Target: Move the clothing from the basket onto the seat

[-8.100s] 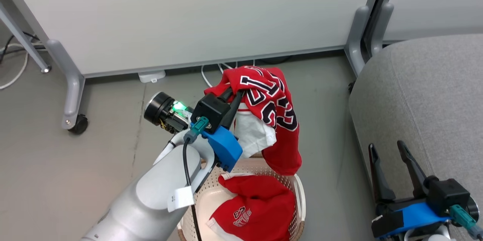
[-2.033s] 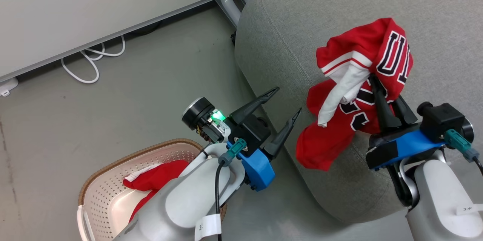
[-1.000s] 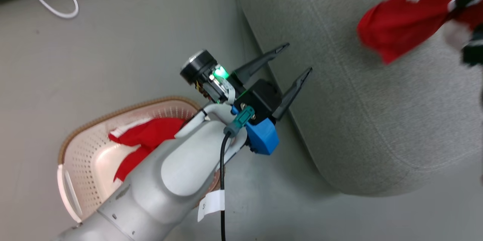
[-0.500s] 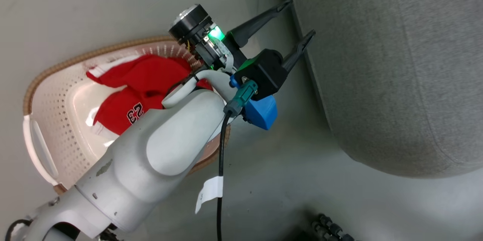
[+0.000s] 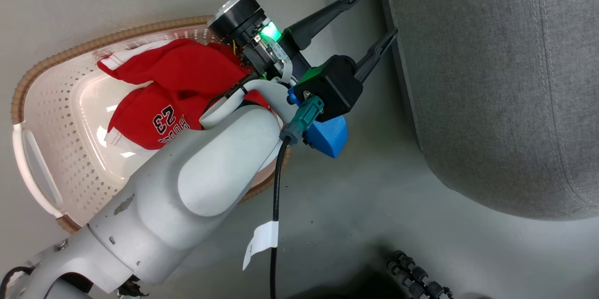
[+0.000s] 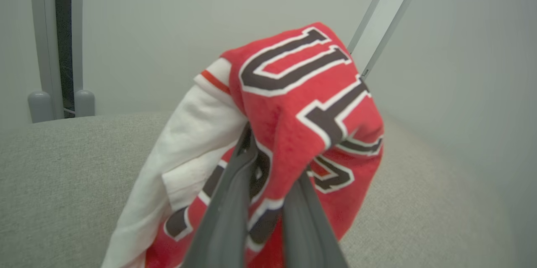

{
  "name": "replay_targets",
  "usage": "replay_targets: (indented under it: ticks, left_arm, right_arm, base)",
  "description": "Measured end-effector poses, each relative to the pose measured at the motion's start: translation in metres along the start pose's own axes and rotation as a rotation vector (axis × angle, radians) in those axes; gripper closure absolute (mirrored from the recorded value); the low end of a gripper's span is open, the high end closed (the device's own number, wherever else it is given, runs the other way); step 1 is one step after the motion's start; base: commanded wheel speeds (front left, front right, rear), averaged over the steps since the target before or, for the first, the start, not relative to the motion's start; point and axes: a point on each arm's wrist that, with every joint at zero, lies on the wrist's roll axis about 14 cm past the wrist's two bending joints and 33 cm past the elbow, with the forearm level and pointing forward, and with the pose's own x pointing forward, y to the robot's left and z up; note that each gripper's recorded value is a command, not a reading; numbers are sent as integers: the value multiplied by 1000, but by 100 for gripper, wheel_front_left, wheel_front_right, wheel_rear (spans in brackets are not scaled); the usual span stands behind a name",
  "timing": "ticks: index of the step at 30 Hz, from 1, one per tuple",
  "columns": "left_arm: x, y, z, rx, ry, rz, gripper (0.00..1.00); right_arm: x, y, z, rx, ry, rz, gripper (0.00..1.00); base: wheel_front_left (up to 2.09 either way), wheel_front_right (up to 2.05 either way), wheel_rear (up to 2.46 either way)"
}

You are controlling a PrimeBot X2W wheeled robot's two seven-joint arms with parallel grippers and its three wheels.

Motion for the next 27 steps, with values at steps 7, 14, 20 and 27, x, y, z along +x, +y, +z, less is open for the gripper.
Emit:
replay_targets:
  ticks: [7,14,20,27]
  left_arm:
    - [-2,1,2,3,-2,4,0]
    - [-4,4,12,22,-18,17,0]
    - [-6,3,39,37,-64,43,0]
    - [-21,11,79,47,-106,135,0]
  right_arm:
    - [-21,18,-51,35,152,24,100]
    - [-27,21,-56,74,179,28,0]
    - [-49,6,-41,57,157,43,0]
    - [-77,-3,-8,61,90,85,0]
  base:
    - [0,0,0]
    - [0,0,0]
    - [0,0,0]
    - [0,0,0]
